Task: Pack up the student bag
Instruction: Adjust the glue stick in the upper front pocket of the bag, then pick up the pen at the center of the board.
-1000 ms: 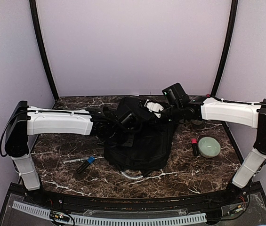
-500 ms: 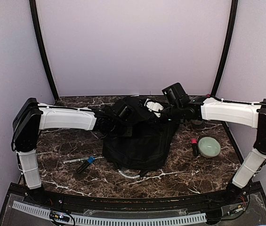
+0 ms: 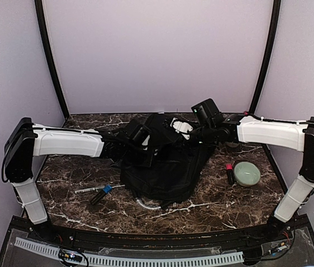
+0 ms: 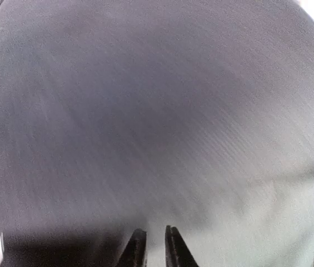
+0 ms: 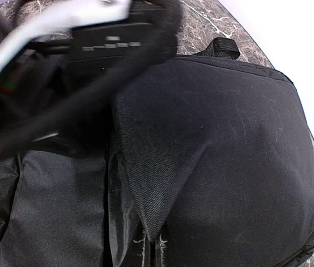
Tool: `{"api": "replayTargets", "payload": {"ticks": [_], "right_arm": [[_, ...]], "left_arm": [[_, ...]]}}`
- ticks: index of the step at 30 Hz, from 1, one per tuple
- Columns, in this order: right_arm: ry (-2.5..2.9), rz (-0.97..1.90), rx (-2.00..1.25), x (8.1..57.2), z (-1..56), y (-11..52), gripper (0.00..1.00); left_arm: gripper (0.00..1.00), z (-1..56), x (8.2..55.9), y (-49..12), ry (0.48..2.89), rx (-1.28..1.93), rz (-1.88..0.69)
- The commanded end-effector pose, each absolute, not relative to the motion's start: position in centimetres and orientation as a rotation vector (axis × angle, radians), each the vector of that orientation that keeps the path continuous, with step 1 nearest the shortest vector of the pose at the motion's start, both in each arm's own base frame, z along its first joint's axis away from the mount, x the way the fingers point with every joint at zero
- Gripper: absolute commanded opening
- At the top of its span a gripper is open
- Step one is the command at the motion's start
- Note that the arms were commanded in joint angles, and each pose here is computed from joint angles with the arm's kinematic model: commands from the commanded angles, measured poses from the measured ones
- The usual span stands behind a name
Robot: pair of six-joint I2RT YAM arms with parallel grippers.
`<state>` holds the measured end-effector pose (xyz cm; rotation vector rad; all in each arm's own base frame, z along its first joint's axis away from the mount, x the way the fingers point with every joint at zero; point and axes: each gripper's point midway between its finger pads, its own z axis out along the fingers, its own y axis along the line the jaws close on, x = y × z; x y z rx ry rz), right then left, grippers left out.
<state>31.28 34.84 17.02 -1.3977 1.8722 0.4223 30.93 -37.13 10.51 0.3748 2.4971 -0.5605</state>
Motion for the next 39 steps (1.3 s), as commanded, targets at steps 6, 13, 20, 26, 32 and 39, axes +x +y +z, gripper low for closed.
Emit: {"api": "replayTargets", "payload": {"ticks": [6,13,20,26,32,39], "right_arm": [[1.757,0.478,-1.401,30.5,19.7,36.1,0.00],[1.763,0.476,-1.404,30.6,19.3,36.1,0.00],[1.779,0.489,-1.417,30.5,18.4,36.3,0.00],[1.787,0.486,-1.419,30.5,18.1,36.2,0.00],[1.784,0.474,-1.416,30.5,18.3,36.0,0.00],[1.783,0.488,-1.422,30.3,18.1,36.1,0.00]], "left_arm": [[0.34,14.1,22.6,-28.5,2.573,0.547,-0.430],[0.47,9.8,18.6,-21.4,2.734,0.433,-0.241],[0.57,7.6,16.4,-16.5,2.834,0.373,-0.020],[0.61,7.0,17.0,-14.9,2.867,0.349,0.098],[0.55,5.2,17.3,-15.2,2.922,0.404,0.131],[0.48,3.6,17.8,-15.6,2.948,0.429,0.099]]}}
